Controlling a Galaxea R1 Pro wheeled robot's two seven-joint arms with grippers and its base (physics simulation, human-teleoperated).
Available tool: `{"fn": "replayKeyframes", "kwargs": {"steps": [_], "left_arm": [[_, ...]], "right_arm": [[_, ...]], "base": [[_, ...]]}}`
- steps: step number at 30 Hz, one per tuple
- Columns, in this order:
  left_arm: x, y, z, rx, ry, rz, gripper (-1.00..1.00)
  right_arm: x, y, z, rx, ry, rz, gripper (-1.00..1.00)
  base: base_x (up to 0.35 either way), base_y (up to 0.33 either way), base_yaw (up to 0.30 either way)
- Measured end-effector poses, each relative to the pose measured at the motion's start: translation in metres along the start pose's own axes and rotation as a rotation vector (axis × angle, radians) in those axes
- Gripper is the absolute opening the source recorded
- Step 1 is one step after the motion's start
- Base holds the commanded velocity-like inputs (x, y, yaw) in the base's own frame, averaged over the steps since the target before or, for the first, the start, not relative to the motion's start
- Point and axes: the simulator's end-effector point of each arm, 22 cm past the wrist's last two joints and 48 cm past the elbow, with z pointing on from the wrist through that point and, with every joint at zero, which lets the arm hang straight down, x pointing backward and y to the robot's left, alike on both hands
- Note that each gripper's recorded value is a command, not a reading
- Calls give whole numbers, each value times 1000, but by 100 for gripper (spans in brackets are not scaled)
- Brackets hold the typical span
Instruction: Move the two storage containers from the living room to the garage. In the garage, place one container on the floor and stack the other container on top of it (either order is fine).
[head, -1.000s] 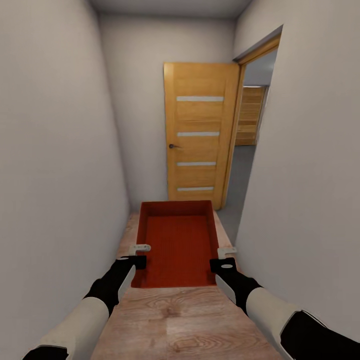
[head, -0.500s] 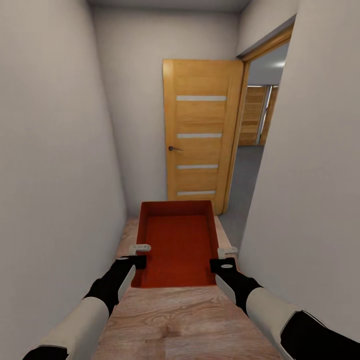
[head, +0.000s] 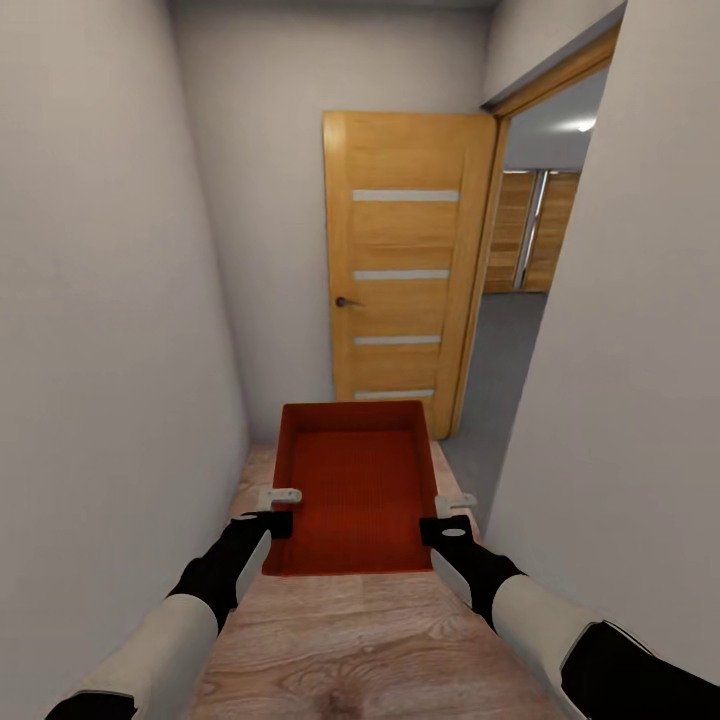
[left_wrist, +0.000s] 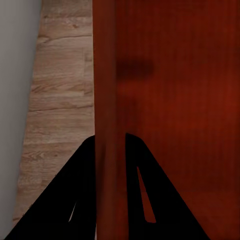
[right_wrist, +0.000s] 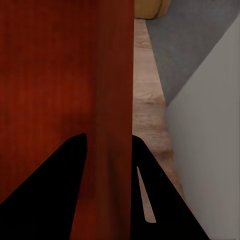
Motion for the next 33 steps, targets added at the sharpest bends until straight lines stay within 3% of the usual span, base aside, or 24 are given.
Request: {"fn": "replayKeyframes", "kwargs": {"steps": [33], "left_arm": [[-1, 0, 0, 0, -1, 0, -100]], "right_arm": [[0, 0, 0, 0, -1, 1, -100]], "base": [[323, 0, 0]]}}
